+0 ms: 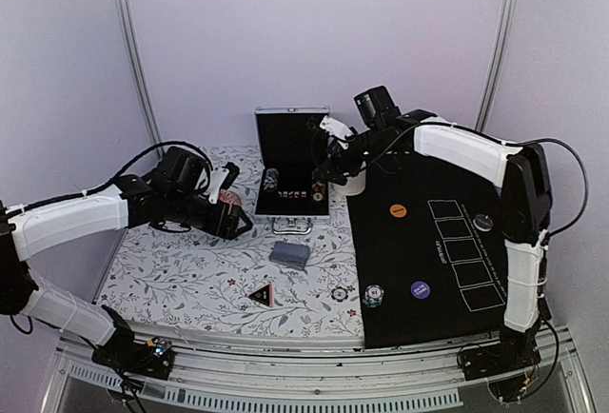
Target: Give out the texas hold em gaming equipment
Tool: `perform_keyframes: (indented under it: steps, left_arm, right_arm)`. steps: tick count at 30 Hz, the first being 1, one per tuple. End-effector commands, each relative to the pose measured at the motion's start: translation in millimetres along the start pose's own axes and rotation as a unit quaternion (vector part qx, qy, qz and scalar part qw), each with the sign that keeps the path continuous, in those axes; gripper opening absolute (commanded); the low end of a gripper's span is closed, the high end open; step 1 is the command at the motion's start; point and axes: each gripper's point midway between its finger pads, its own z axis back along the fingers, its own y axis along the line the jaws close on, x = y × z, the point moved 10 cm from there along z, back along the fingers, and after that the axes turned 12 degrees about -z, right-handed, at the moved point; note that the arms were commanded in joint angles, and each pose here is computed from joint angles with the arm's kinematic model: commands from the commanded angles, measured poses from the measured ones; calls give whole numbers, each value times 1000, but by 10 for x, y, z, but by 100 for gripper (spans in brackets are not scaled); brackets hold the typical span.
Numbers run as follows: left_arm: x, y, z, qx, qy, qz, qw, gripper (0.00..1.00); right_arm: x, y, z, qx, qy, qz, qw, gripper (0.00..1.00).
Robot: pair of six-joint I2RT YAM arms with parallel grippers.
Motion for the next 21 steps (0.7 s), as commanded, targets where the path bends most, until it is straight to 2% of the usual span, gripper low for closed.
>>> perform_keyframes:
  steps: [1,7,15,21]
  left_arm:
    - [193,100,-208,-11,-61,-8,998,75]
    - [270,209,-543,-8,-48,-5,999,75]
    - [109,296,-842,-32,3,-15,999,75]
    - [122,406,-872,-30,7,-17,999,75]
  right_arm:
    - [-163,-290,-487,-2,44,44,998,89]
    - [-336,-611,-1069,-29,57,69,996,81]
    - [-555,-703,-1306,-25,64,99,993,78]
    - [-733,-744,-1459,-32,92,104,990,71]
